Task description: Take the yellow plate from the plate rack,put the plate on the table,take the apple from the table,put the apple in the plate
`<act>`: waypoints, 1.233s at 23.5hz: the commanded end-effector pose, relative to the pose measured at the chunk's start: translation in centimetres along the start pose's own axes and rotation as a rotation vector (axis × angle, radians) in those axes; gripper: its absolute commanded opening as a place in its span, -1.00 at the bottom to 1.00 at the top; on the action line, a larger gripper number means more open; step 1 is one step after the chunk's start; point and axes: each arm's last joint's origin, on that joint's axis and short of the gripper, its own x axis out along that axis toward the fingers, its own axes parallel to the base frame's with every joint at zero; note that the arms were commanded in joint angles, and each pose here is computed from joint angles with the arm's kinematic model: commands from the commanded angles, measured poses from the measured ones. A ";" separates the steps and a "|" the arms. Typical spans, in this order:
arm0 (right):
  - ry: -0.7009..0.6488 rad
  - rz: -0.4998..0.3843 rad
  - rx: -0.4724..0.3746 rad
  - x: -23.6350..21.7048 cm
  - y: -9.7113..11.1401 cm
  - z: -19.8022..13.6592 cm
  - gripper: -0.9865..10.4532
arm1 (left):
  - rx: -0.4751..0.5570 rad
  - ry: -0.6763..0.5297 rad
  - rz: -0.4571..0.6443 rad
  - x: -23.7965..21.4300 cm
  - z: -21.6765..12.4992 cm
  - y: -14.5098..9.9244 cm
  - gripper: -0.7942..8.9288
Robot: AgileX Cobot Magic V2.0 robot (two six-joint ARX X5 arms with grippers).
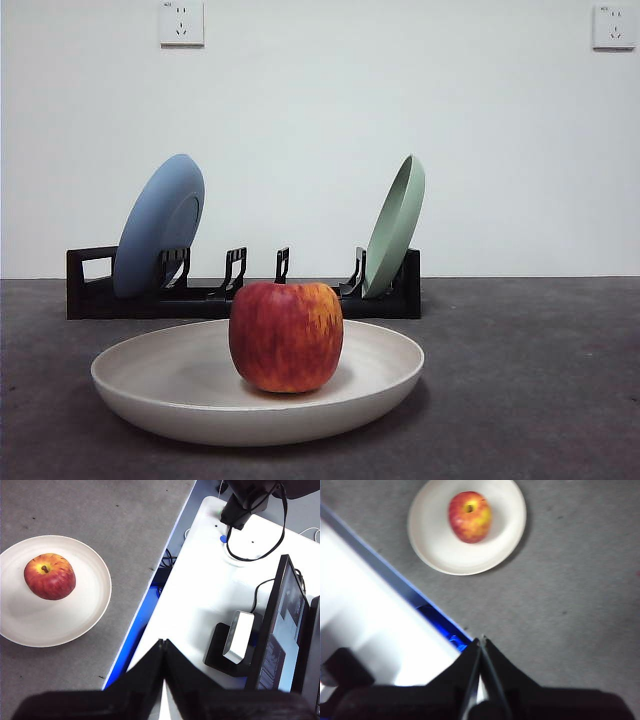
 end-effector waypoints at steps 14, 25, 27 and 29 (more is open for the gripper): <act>0.001 -0.185 0.004 -0.1 -0.5 -0.1 -0.82 | 0.012 -0.084 0.034 1.4 2.1 0.3 -0.84; 0.002 -0.184 0.004 -0.1 -0.5 -0.1 -0.82 | 0.412 -0.762 0.361 -4.8 5.8 4.4 -0.85; 0.002 -0.184 0.004 -0.1 -0.5 -0.1 -0.82 | 0.384 -0.774 0.441 -5.7 5.2 5.6 -0.85; 0.002 -0.184 0.004 -0.1 -0.5 -0.1 -0.82 | 0.343 -0.763 0.524 -6.3 4.0 6.6 -0.85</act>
